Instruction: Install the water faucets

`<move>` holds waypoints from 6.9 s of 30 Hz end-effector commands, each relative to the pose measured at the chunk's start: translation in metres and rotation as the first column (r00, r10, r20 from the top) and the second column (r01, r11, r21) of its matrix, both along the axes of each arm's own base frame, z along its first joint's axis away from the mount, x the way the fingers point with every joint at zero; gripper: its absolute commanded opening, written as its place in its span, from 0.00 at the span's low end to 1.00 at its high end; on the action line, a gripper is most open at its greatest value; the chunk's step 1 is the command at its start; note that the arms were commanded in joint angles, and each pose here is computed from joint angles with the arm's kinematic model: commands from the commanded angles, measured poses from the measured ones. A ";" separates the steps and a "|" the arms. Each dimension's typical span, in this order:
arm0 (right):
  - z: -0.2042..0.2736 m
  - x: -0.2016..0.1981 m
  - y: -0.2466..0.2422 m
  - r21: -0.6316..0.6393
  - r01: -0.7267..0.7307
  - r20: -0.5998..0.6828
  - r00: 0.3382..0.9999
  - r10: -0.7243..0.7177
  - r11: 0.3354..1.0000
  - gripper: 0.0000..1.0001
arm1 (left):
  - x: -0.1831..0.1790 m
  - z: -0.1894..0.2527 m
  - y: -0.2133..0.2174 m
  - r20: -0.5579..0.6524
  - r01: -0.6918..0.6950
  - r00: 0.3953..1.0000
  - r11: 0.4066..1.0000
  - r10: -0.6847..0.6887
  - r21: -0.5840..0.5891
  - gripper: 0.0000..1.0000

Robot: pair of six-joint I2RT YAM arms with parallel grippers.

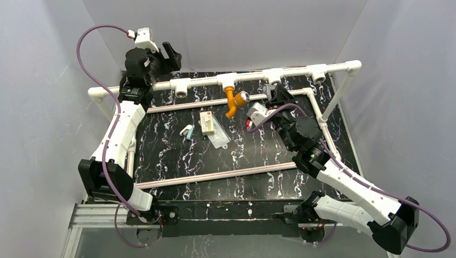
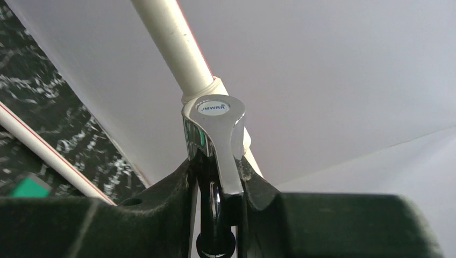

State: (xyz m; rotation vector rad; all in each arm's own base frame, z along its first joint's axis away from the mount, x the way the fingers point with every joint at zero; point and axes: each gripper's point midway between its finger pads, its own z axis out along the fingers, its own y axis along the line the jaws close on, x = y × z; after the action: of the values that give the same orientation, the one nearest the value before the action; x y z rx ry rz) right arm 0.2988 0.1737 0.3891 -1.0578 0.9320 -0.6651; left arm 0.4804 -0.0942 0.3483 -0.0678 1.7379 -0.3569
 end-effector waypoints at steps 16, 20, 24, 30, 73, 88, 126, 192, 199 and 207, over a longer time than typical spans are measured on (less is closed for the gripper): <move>0.032 -0.020 0.013 0.993 0.097 -0.117 0.886 0.449 0.066 0.01 | -0.030 -0.169 0.009 -0.485 0.010 0.874 0.998 0.023 0.066 0.78; 0.035 -0.022 0.007 0.975 0.161 -0.070 0.874 0.481 -0.150 0.01 | -0.030 -0.170 0.008 -0.488 0.012 0.872 0.998 0.019 0.061 0.78; 0.029 -0.022 0.008 0.904 0.256 -0.042 0.851 0.524 -0.343 0.01 | -0.030 -0.170 0.009 -0.490 0.011 0.872 0.998 0.019 0.058 0.78; 0.012 -0.022 0.009 0.712 0.390 0.008 0.827 0.563 -0.584 0.01 | -0.030 -0.170 0.008 -0.490 0.012 0.872 0.998 0.017 0.056 0.78; -0.006 -0.061 -0.009 0.606 0.545 -0.054 0.755 0.653 -0.580 0.77 | -0.030 -0.171 0.011 -0.490 0.006 0.872 0.998 0.025 0.061 0.78; 0.032 -0.097 -0.048 0.926 0.368 -0.253 0.778 0.576 -0.090 0.79 | -0.030 -0.171 0.011 -0.491 0.005 0.871 0.998 0.025 0.061 0.78; 0.022 -0.045 -0.007 0.073 -0.167 -0.129 0.976 0.175 0.983 0.79 | -0.028 -0.175 0.010 -0.501 0.010 0.866 0.999 0.014 0.045 0.78; 0.016 -0.030 0.029 0.652 0.463 0.074 0.750 0.658 -0.601 0.01 | -0.028 -0.174 0.010 -0.501 0.010 0.865 0.999 0.007 0.031 0.78; 0.014 -0.027 0.034 0.419 0.537 0.212 0.726 0.654 -0.732 0.01 | -0.028 -0.172 0.012 -0.497 0.007 0.868 0.999 0.010 0.033 0.78; 0.028 -0.029 0.035 0.289 0.573 0.306 0.704 0.641 -0.767 0.01 | -0.028 -0.173 0.011 -0.500 0.008 0.866 1.000 0.008 0.030 0.78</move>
State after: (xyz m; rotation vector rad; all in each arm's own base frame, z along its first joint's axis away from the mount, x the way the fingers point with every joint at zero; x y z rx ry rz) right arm 0.2880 0.1780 0.3861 1.0709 1.1691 1.3130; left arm 0.4844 -0.0930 0.3490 -0.0715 1.7347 -0.3930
